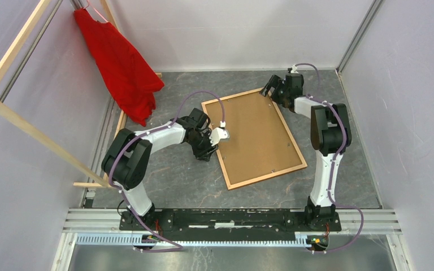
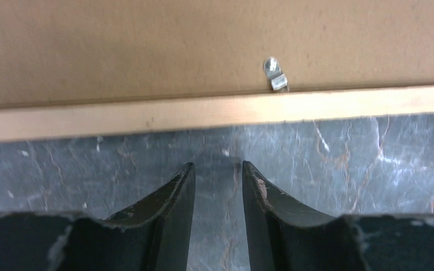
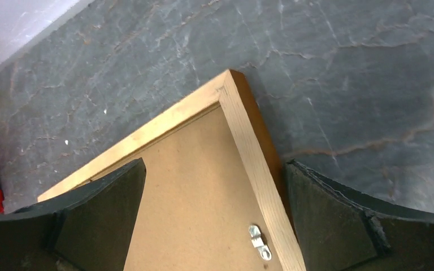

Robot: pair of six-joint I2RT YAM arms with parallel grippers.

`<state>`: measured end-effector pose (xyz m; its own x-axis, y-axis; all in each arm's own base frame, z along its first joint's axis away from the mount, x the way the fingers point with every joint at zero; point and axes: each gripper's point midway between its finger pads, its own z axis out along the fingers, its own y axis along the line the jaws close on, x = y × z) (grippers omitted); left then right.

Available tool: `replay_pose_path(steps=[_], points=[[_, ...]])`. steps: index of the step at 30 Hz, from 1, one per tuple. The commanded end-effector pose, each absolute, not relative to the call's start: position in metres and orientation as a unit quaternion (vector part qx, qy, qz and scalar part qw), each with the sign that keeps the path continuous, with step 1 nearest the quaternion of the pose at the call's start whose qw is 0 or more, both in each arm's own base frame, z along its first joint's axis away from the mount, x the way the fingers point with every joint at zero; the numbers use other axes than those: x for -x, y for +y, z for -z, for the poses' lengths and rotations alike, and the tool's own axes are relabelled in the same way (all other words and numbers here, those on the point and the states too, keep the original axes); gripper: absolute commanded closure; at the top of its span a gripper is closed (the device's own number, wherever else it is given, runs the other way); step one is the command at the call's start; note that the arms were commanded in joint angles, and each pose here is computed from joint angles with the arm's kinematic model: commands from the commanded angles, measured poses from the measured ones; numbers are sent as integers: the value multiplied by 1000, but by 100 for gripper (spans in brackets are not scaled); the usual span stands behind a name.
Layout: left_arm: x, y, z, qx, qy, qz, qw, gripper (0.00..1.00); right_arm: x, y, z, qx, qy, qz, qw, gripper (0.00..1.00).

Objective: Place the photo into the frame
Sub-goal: Adjust the photo frame at the center of the board.

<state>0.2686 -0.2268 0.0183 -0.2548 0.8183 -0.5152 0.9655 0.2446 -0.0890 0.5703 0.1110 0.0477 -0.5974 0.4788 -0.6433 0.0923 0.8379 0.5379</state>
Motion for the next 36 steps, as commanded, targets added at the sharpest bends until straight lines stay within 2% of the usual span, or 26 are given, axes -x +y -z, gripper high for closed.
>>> replay_pose_path(steps=[1, 5, 9, 14, 17, 23, 29, 33, 36], points=[[-271, -241, -3, -583, 769, 178, 194, 57, -580, 136, -41, -157, 862, -273, 398, 2], [-255, -254, 1, -600, 757, 188, 180, 57, -583, 179, -39, -119, 864, -308, 381, 2], [-225, -268, 0, -630, 734, 205, 148, 56, -578, 254, -48, -52, 856, -364, 364, 2], [-176, -289, -5, -673, 694, 234, 100, 53, -545, 344, -52, 33, 846, -419, 329, 2], [-152, -296, -11, -686, 677, 256, 75, 48, -529, 367, -52, 68, 844, -426, 319, 2], [-139, -289, -27, -689, 671, 270, 54, 40, -550, 340, -81, 72, 841, -395, 363, 2], [-152, -270, -68, -683, 676, 266, 78, 27, -567, 271, -124, 22, 833, -363, 418, 2], [-174, -247, -105, -667, 680, 281, 117, 25, -553, 228, -139, 4, 840, -320, 439, 2], [-218, -219, -124, -628, 711, 269, 167, 27, -523, 214, -140, 7, 851, -288, 438, 2]])
